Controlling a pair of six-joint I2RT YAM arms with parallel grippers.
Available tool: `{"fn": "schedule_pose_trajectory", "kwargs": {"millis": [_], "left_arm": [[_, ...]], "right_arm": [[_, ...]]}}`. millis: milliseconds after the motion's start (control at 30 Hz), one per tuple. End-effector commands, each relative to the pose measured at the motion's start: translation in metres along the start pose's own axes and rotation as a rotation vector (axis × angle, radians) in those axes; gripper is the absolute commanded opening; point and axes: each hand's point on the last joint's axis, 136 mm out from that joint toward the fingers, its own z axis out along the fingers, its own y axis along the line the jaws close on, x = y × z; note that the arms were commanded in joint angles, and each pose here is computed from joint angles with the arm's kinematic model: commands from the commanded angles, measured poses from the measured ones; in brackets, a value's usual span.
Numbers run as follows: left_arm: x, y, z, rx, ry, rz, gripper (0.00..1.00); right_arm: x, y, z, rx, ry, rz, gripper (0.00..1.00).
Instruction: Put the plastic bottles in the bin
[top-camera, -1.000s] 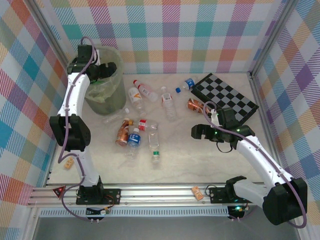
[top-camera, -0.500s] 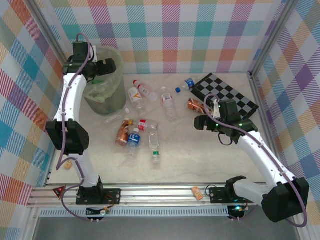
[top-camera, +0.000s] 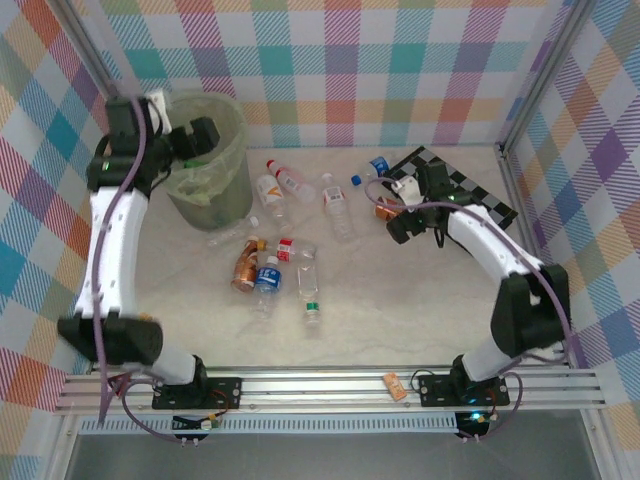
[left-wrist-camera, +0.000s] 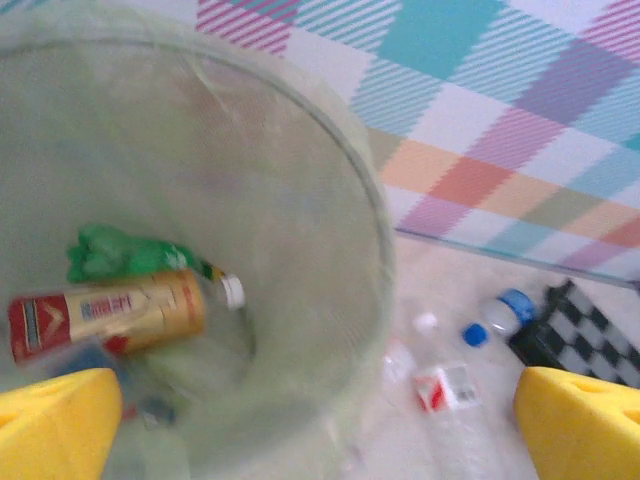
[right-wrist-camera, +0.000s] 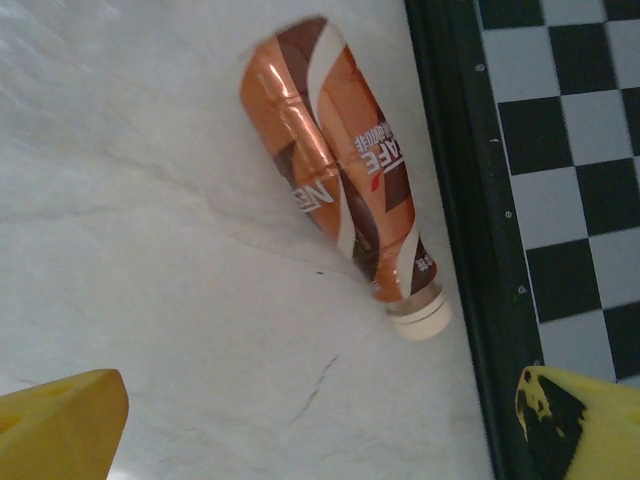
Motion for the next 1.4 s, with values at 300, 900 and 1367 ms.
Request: {"fn": "schedule_pose_trajectory", "kwargs": {"millis": [300, 900, 1367], "left_arm": [[0.143, -0.058, -0.056, 0.299, 0.111, -0.214, 1.00], [0.204, -0.052, -0.004, 0.366, 0.176, -0.338, 1.00], [0.203, -0.052, 0.002, 0.354, 0.185, -0.302, 0.99]], "right_arm": [[-0.001, -0.024, 0.063, -0.104, 0.101, -0.221, 0.99], [0.011, -0.004, 0.104, -0.288, 0.082, -0.216, 0.99], [0.050, 0.008, 0.101, -0.338, 0.180, -0.133, 0.93]]}}
